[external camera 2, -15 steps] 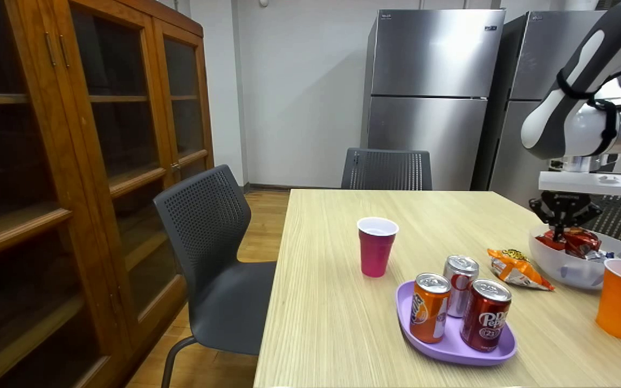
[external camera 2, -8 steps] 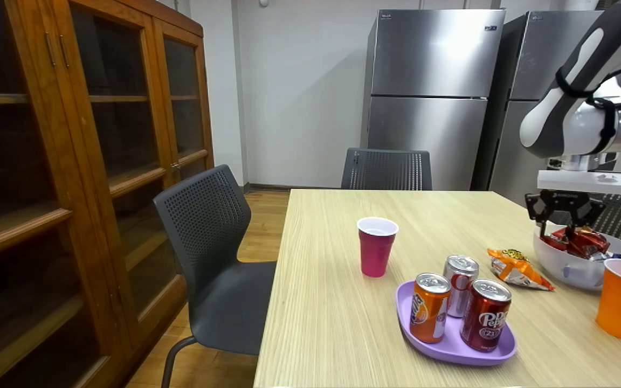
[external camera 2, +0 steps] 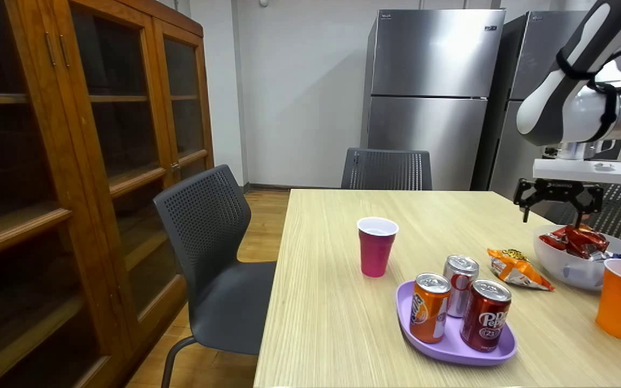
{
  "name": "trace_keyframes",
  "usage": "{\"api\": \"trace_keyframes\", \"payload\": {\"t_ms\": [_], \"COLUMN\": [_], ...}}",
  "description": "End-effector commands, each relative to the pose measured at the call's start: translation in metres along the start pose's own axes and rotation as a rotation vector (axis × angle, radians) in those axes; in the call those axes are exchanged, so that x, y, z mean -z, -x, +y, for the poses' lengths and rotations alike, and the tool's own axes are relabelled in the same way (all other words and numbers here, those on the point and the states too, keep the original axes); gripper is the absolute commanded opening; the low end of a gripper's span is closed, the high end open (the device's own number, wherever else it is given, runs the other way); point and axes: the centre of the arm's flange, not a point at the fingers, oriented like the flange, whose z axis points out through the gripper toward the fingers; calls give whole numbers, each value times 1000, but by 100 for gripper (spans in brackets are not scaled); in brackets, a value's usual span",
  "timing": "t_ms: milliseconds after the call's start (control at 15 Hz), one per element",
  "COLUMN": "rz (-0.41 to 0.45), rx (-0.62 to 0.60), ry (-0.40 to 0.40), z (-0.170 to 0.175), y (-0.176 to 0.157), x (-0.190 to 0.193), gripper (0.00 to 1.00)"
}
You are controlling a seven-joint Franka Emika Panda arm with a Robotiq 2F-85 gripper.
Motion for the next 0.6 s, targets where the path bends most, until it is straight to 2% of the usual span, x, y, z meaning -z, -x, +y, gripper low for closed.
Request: {"api": "trace_keyframes", "payload": {"t_ms": [0, 533], "rz": [7, -15], "rx": [75, 272], "ry": [-26, -67], "z": [-7, -29], "y": [28, 56], "x": [25, 33], "gripper": [100, 100]}}
